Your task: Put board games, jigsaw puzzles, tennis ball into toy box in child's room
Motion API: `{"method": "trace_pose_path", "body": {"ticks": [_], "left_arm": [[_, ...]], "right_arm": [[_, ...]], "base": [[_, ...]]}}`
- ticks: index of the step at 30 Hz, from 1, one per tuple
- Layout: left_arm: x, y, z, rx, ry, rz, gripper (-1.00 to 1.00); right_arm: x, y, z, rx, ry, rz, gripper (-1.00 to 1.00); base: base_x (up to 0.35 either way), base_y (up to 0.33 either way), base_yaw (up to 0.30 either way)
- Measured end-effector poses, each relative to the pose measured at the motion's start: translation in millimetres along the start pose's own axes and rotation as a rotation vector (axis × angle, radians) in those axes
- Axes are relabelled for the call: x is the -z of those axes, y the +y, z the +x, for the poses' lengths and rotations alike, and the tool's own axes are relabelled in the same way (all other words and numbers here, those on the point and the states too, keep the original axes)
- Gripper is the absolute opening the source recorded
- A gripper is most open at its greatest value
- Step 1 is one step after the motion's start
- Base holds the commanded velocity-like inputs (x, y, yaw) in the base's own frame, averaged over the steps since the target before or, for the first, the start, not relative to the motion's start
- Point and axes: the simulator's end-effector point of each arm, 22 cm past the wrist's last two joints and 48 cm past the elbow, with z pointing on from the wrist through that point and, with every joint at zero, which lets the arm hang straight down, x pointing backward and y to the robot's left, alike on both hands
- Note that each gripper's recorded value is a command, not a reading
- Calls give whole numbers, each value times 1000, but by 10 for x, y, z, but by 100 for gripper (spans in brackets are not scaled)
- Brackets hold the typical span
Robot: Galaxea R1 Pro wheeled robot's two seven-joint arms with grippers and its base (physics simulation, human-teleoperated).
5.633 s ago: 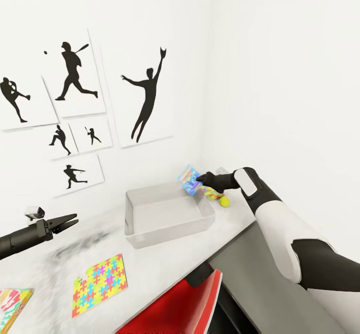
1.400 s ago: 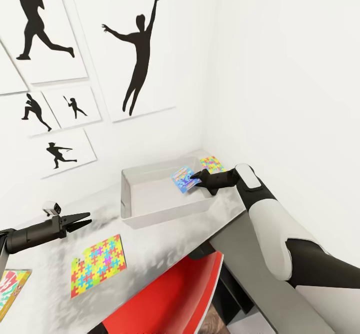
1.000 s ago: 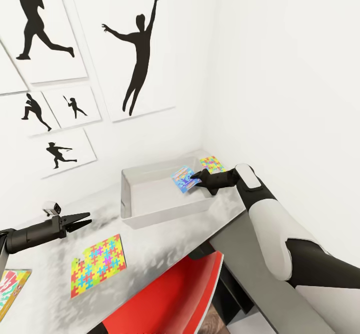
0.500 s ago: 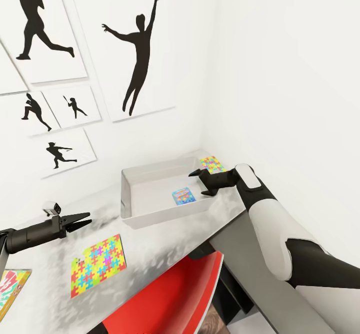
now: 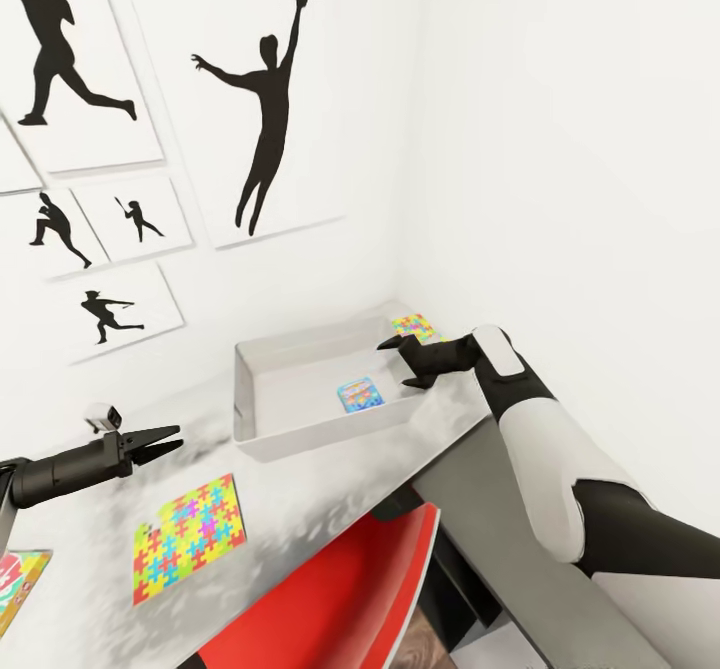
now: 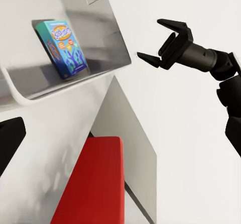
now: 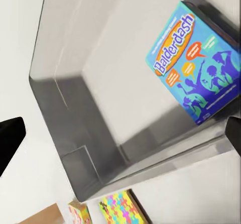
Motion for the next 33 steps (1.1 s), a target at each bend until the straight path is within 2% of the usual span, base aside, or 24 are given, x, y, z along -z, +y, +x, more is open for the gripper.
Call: {"method": "trace_pose_path", "body": {"ticks": [3,8,12,16,20,25,27,30,33], "left_arm": [[15,-17,-13,-4,-3,0,100],[39,-47,-35,-12,-7,0,100],[50,-72,-48,-18,-9,1,100],[64,-96,-63,-23,-12,2,100],[87,-117,-81,-30,-15,1,100],[136,-141,-118,-39,-24,-3,100],[191,-146,-158,-45,-38,-8,100],[291,-153,-221,-52,-65,-15,100],[350,-158,-246,-62,-78,-21,100]], "right_arm": [[104,153,-86,27,-33,-31,100],[406,558,-238,112,-93,-106,100],[598,764,-280,164,-122,-151,100],[750,925,-258,193,-151,-236,100],[839,1058,-90,222,-147,-353,100],[843,1045,181,253,-122,-419,100],[837,940,314,268,-112,-424,100],[837,644,562,292,-97,-406,100],[884,476,718,305,-94,-403,100]], "base": [[0,0,-156],[0,0,-162],[0,0,-167],[0,0,-176],[0,0,-181],[-11,1,-182],[-95,41,-182],[-117,58,-182],[-58,28,-182]]}}
